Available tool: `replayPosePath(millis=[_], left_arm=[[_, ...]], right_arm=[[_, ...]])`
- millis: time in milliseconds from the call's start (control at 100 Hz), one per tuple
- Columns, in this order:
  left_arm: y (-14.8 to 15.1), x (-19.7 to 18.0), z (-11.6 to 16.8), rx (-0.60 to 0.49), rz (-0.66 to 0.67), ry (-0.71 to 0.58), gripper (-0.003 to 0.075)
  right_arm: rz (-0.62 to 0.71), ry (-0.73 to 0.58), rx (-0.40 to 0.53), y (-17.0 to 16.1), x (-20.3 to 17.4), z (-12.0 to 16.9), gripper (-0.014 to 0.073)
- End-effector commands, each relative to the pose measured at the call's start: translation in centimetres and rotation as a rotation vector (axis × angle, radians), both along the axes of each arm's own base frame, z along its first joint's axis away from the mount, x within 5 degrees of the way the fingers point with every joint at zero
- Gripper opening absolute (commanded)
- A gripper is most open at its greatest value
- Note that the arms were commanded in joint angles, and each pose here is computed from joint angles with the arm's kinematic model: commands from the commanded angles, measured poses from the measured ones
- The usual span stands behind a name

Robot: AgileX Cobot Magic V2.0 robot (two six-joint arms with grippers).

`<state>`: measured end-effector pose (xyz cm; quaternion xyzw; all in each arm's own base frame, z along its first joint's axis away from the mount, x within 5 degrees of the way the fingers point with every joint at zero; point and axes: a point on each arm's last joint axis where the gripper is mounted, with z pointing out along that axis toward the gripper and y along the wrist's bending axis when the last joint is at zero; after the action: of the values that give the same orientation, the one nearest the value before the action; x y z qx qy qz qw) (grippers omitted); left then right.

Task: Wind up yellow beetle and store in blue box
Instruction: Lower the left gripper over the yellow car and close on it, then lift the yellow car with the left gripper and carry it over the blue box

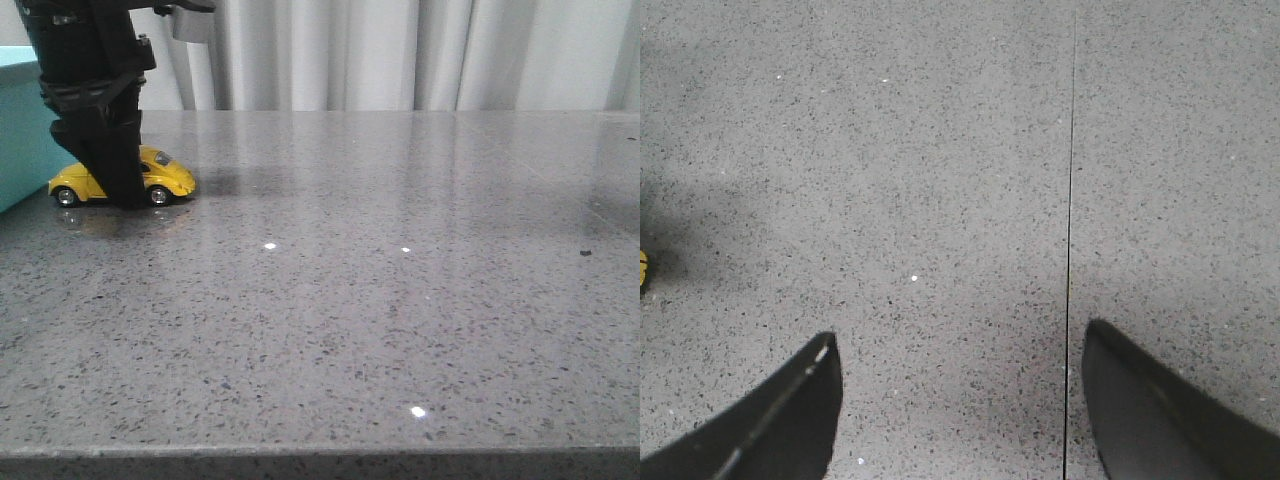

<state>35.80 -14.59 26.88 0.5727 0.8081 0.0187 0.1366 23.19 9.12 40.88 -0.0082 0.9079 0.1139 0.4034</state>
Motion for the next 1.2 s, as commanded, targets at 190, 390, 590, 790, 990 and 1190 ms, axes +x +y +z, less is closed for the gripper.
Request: replayPosePath(millis=[190, 390, 590, 790, 990, 1190], left_arm=[[-0.1, -0.4, 2.9, -0.031, -0.006, -0.089, 0.0153], [-0.3, 0.0, 5.8, -0.068, 0.027, -0.141, 0.0134], [0.0, -0.1, 12.4, -0.189, 0.17, -0.287, 0.0134], [2.5, -0.7, 17.5, -0.288, 0.392, -0.406, 0.0136], [7.2, -0.6, 18.1, -0.298, 0.637, -0.374, 0.0136], [12.2, 0.2, 17.7, -0.337, 0.902, -0.362, 0.0139]], right_arm=[[0.01, -0.112, 0.028, -0.3, -0.6, 2.0, 0.0508], [0.01, -0.112, 0.028, -0.3, -0.6, 2.0, 0.0508], [0.01, -0.112, 0.028, -0.3, -0.6, 2.0, 0.0508], [0.01, -0.112, 0.028, -0.3, -0.6, 2.0, 0.0508], [0.01, -0.112, 0.028, -0.3, -0.6, 2.0, 0.0508], [0.01, -0.113, 0.03, -0.3, -0.6, 2.0, 0.0508]])
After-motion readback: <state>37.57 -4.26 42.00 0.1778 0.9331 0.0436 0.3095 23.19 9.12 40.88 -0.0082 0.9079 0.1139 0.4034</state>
